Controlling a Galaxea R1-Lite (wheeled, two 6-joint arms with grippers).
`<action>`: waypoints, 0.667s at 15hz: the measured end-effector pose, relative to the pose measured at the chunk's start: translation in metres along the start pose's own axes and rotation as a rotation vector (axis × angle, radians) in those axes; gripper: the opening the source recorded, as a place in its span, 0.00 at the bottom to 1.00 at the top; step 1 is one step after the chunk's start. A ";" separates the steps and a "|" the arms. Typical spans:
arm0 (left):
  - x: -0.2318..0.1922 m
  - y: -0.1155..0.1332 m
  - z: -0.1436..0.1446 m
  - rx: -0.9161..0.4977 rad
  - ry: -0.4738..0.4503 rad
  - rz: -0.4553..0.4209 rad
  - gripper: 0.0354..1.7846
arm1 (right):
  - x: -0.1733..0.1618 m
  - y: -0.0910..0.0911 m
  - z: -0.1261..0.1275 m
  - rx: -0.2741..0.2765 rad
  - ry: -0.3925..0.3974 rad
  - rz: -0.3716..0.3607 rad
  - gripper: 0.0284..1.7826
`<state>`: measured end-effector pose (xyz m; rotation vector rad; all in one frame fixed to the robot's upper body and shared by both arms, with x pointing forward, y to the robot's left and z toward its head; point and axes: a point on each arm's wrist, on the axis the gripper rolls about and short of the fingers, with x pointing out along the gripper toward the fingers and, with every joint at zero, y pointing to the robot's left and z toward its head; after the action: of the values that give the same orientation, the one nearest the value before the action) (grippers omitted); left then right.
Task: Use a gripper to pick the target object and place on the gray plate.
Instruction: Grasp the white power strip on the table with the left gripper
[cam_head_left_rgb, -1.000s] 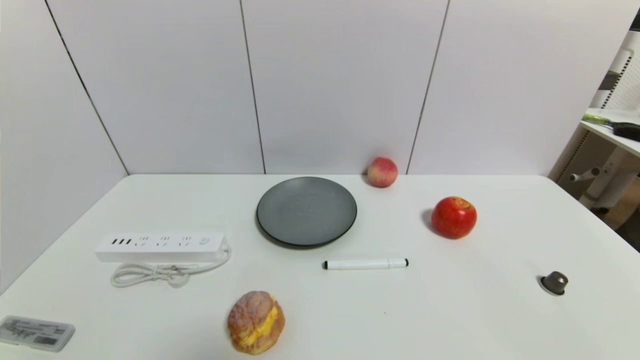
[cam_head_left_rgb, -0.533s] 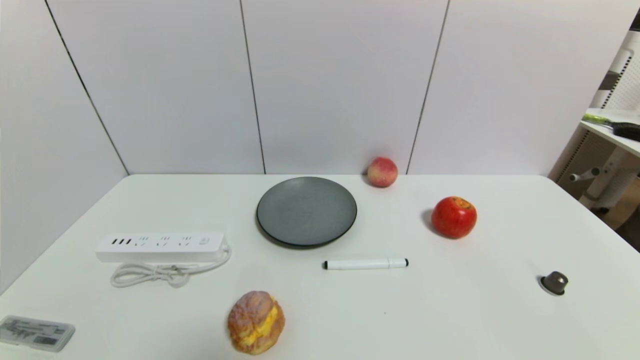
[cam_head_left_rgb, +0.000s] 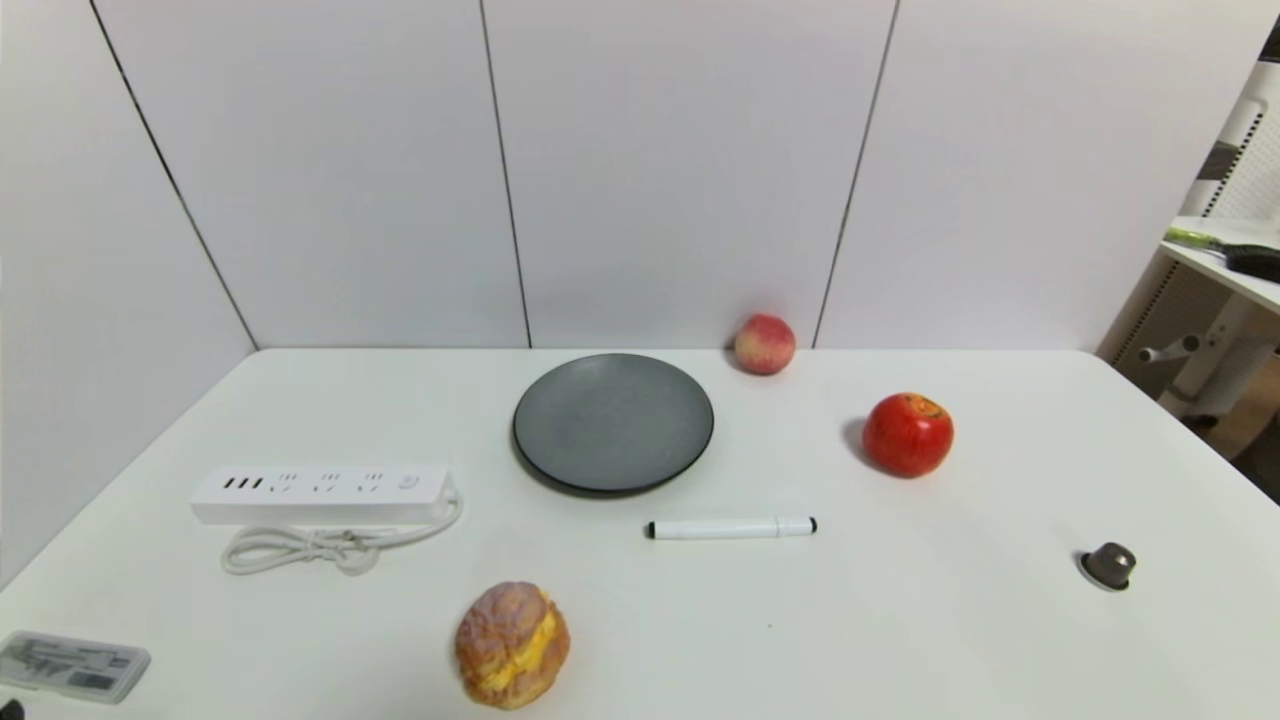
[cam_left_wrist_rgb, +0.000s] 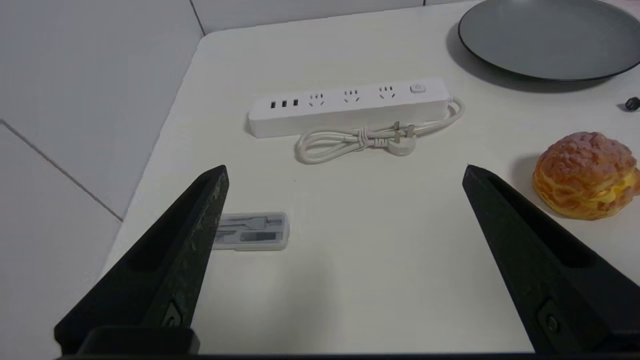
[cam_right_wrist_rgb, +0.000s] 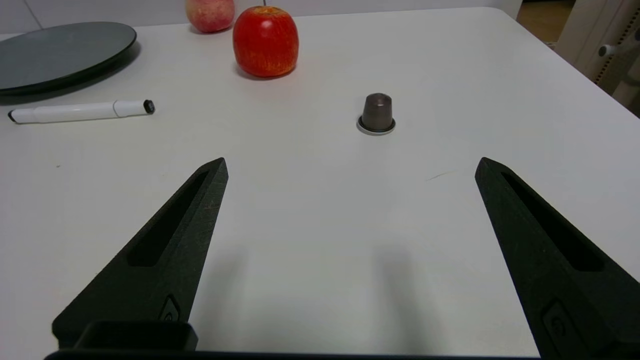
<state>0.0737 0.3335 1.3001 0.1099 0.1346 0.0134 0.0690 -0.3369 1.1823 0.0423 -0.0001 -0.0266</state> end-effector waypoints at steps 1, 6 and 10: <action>0.004 0.002 0.021 0.028 0.046 -0.005 0.94 | 0.000 0.000 0.000 0.000 0.000 0.000 0.96; 0.057 0.010 0.091 0.187 0.316 -0.058 0.94 | 0.000 0.000 0.000 0.000 0.000 0.000 0.96; 0.105 0.014 0.122 0.336 0.526 -0.141 0.94 | 0.000 0.000 0.000 0.000 0.000 0.001 0.96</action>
<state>0.1936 0.3361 1.4075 0.4323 0.6704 -0.1229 0.0690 -0.3369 1.1823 0.0423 0.0001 -0.0258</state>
